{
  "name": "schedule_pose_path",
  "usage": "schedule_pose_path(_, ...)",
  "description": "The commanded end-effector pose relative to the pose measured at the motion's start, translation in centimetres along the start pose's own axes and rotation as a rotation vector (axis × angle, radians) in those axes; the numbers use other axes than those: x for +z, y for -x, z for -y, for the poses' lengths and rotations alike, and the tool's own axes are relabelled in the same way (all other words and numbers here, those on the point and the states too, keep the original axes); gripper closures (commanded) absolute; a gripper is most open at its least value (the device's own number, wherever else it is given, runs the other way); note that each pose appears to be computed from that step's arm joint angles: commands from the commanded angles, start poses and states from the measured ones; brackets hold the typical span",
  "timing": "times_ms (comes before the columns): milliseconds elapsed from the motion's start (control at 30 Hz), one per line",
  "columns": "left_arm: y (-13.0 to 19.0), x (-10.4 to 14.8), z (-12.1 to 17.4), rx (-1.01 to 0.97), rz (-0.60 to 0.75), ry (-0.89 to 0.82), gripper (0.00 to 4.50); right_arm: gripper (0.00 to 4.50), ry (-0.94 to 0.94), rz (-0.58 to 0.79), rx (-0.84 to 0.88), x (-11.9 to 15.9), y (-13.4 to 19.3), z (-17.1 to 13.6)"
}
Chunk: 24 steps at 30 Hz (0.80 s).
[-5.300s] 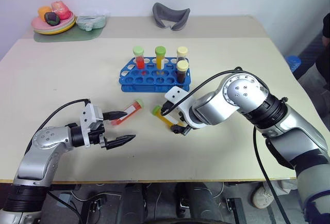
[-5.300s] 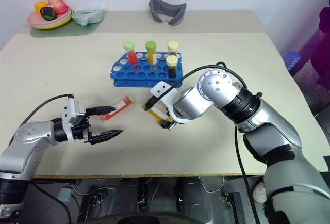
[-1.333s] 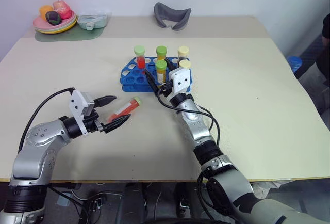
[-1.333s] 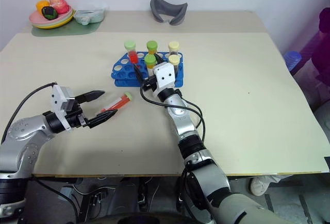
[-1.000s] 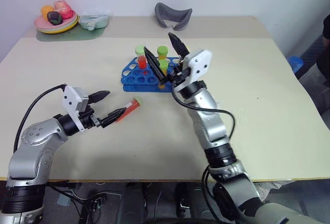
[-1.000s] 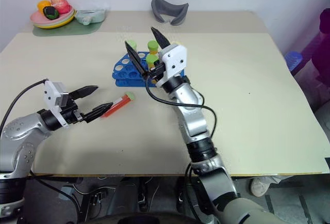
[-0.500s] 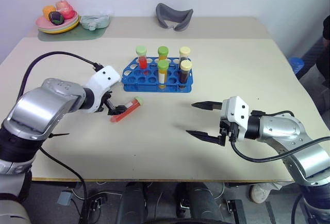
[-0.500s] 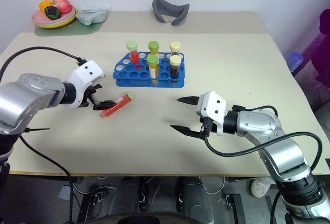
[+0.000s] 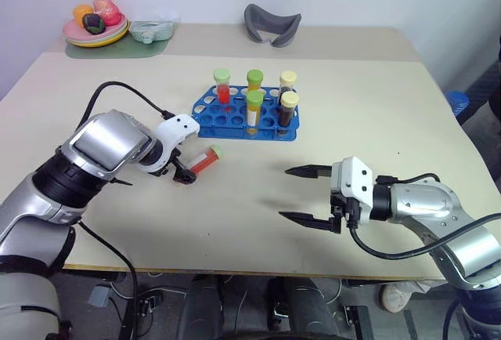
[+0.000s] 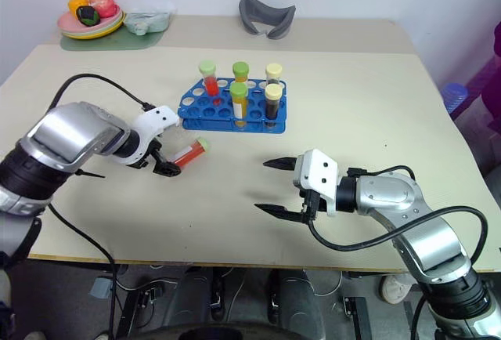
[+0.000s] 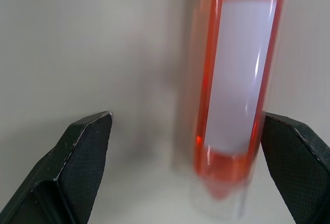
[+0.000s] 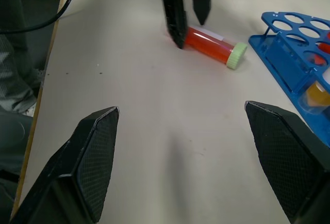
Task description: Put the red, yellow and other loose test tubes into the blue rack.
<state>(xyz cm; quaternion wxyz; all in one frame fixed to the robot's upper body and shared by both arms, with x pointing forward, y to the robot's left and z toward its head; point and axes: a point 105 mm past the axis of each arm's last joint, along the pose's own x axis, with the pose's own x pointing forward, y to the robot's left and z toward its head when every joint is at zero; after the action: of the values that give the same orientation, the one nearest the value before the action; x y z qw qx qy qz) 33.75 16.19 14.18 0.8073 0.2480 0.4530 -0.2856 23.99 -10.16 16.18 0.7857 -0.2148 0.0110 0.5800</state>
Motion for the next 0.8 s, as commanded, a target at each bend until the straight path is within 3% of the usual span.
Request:
schedule_pose_path(33,0.6,1.3,-0.1,0.021,0.013,-0.030,0.00,0.52,0.048,0.011,0.008,0.8,0.0,-0.2)
schedule_pose_path(633,-0.2,0.3,-0.2,0.018,-0.085,-0.069,0.00,0.52,0.062,0.013,0.002,0.8,-0.2,-0.3)
schedule_pose_path(733,-0.1,0.1,-0.2,0.014,-0.091,-0.076,0.82,0.48,0.066,0.012,0.001,0.8,-0.2,-0.2)
schedule_pose_path(800,0.0,0.0,-0.3,0.020,-0.095,-0.085,1.83,0.48,0.068,0.011,0.000,0.7,-0.2,-0.2)
